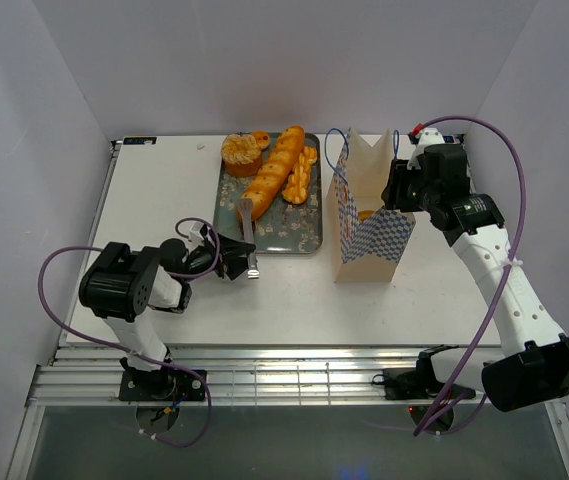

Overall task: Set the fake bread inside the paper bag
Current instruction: Pick up the fake bread from the plate.

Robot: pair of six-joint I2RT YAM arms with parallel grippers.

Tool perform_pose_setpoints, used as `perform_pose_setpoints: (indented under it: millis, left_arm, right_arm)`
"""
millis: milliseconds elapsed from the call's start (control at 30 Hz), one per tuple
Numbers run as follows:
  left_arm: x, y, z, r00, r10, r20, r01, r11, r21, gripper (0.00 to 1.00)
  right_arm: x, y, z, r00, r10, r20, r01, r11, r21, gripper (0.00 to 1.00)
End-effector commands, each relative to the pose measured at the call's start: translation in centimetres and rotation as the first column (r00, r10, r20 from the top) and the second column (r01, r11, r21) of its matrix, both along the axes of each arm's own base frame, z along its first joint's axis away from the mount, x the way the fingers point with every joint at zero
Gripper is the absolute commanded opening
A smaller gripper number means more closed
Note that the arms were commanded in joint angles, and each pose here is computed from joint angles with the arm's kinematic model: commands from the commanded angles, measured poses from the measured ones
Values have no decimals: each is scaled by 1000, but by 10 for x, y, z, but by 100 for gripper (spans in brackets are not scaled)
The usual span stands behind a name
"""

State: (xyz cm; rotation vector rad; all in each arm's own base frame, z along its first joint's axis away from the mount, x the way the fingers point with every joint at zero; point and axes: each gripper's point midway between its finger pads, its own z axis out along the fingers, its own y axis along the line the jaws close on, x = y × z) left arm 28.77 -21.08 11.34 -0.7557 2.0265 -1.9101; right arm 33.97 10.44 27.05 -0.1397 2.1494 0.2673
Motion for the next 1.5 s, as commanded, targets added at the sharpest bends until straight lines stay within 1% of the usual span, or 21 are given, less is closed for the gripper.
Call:
perform_pose_setpoints:
  millis: [0,267,367,400,467,567,833,900,933,967,1000,1033,1067,1100,1133,1200,1233,1300,1367,1400,1467]
  left_arm:
    - [9,-3,12,997,-4,74,5,1000,-17,61]
    - [24,-2,9,996,16,87,-14,1000,-26,61]
    - [30,-3,11,995,21,94,-18,999,-26,57]
    - [31,-3,10,995,19,96,-16,1000,-23,54]
    - [34,-3,11,995,20,97,-18,1000,-25,38]
    - [34,-2,13,995,24,99,-21,999,-28,22]
    - [23,-1,26,993,13,120,-13,1000,-2,5]
    - [20,0,42,983,8,184,-12,1000,21,0]
    - [20,0,40,988,5,155,-12,999,42,0]
    - [18,1,57,971,0,238,-17,998,68,0]
    - [19,2,65,964,1,266,-25,996,87,0]
    - [17,3,60,975,-6,222,-22,992,124,0]
    - [22,3,76,963,-7,269,-33,989,144,0]
    - [20,5,96,930,-8,366,-61,983,175,0]
    - [18,7,98,938,-13,348,-62,977,205,0]
    - [18,11,140,872,-25,488,-111,963,246,0]
    - [17,14,142,883,-22,469,-124,953,277,0]
    - [16,17,178,835,-24,550,-162,944,288,0]
    - [11,23,192,818,-43,574,-196,916,349,0]
    - [11,25,221,777,-49,627,-227,908,351,0]
    - [-1,33,240,767,-72,637,-263,870,416,0]
  right_arm:
    - [5,1,12,999,3,35,-2,1000,-5,50]
    - [7,2,8,1000,4,25,-4,1000,-5,50]
    - [8,3,8,1000,4,28,-4,1000,-4,50]
    - [8,3,9,1000,4,30,-4,1000,-3,50]
    - [8,2,9,1000,4,30,-4,1000,-3,50]
    - [7,2,8,1000,3,29,-3,1000,-5,50]
    - [6,2,13,999,1,37,-1,1000,-2,50]
    - [6,2,14,999,1,40,-1,1000,1,50]
    - [5,2,14,999,1,40,-1,1000,1,50]
    - [6,1,15,999,-1,43,1,1000,1,50]
    - [5,1,16,999,-5,45,5,1000,1,50]
    - [6,0,17,999,-5,47,5,1000,-1,50]
    - [6,0,18,999,-10,50,10,1000,-1,50]
    - [6,-1,19,999,-13,51,13,1000,-1,50]
    - [6,-1,20,998,-15,53,15,1000,-1,50]
    - [7,-2,21,998,-22,58,22,1000,0,50]
    - [7,-2,22,998,-24,62,24,1000,0,51]
    - [9,-3,24,997,-31,65,31,1000,-3,51]
    - [9,-3,25,997,-35,66,35,999,0,51]
    - [9,-3,27,997,-36,69,36,999,1,51]
    - [9,-4,36,995,-39,89,39,999,7,52]
